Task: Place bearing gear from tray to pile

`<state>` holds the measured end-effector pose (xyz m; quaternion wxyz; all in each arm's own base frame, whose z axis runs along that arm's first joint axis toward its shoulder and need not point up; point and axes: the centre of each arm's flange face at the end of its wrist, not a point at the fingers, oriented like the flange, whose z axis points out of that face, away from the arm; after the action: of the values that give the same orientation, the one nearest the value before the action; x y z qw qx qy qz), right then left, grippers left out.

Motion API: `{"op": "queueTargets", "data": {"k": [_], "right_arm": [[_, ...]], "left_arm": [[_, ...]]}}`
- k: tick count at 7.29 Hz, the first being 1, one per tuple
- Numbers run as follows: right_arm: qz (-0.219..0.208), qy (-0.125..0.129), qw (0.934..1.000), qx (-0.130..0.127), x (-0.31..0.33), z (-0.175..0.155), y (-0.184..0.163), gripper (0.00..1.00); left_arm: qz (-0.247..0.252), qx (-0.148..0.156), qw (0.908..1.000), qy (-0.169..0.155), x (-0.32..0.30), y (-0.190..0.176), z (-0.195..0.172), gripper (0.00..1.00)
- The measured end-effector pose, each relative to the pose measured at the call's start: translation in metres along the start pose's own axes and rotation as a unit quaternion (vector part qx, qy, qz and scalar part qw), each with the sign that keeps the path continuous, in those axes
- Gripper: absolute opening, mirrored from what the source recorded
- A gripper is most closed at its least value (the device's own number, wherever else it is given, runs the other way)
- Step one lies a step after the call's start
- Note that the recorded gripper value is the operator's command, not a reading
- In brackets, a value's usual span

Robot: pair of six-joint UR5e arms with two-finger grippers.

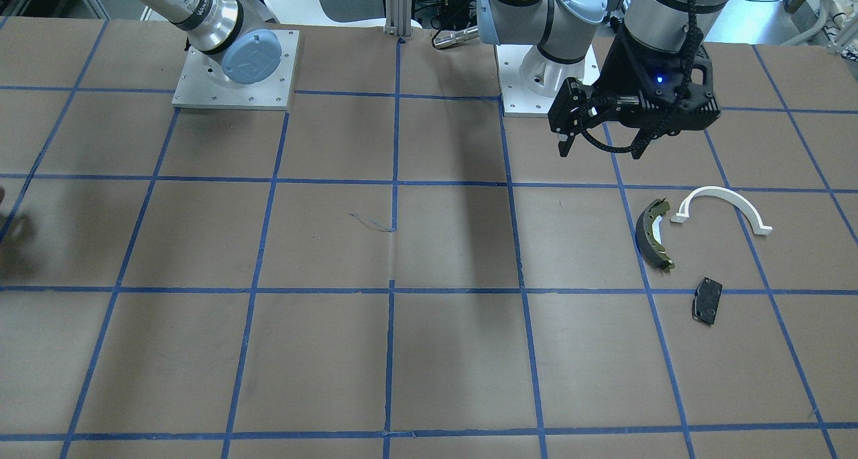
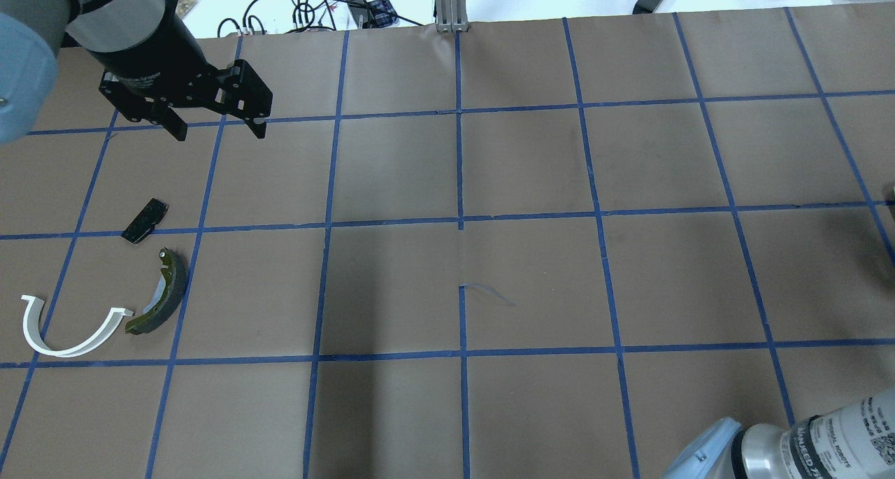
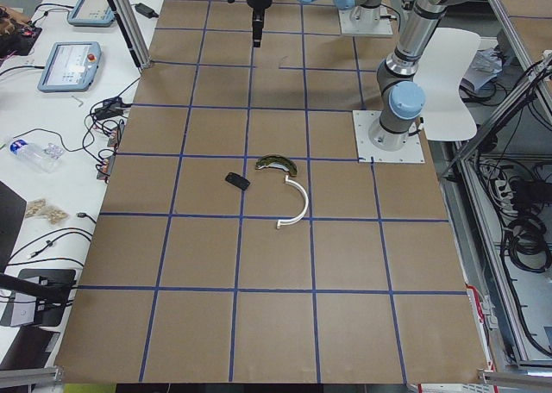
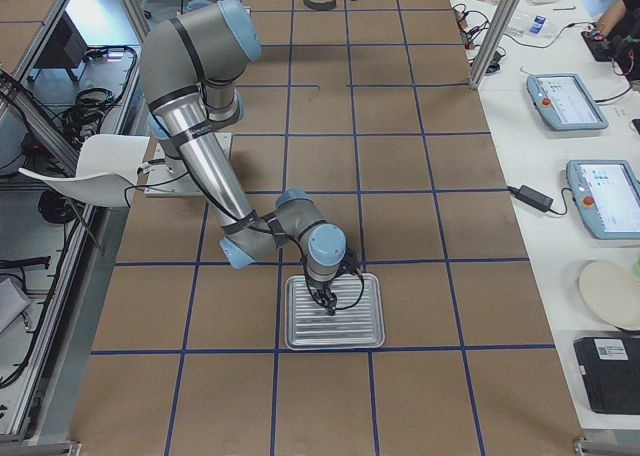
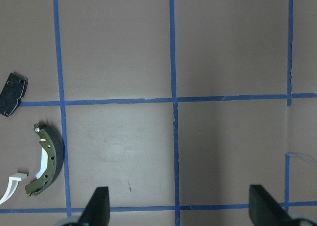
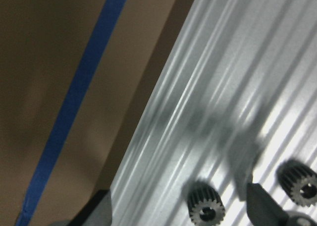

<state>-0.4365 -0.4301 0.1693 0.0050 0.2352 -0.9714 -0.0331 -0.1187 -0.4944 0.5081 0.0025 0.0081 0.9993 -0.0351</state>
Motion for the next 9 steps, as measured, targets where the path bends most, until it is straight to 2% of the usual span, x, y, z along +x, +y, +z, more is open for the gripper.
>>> {"op": "queueTargets", "data": {"k": [2,5,6,7,8,9], "right_arm": [[0.002,0.012,0.9999,0.001,-0.001,-0.012,0.003,0.93],[-0.002,0.018,0.9998,0.003,0.000,-0.016,0.005,0.75],[-0.006,0.015,0.9999,0.004,0.001,-0.012,0.007,0.46],[-0.008,0.012,0.9999,0.005,0.002,-0.008,0.009,0.21],[-0.010,0.010,0.9999,0.004,0.003,-0.006,0.010,0.00],[-0.011,0.010,0.9999,0.003,0.003,-0.005,0.010,0.00]], "left_arm": [[0.001,0.000,1.0000,-0.001,0.000,0.000,0.000,1.00],[0.003,0.001,1.0000,-0.001,0.000,0.000,-0.001,1.00],[0.003,0.001,1.0000,-0.001,0.000,0.000,-0.001,1.00],[0.003,0.001,1.0000,-0.001,0.000,0.000,-0.001,1.00],[0.003,0.001,1.0000,-0.001,0.000,0.000,-0.001,1.00],[0.003,0.001,1.0000,-0.001,0.000,0.000,-0.001,1.00]]}}
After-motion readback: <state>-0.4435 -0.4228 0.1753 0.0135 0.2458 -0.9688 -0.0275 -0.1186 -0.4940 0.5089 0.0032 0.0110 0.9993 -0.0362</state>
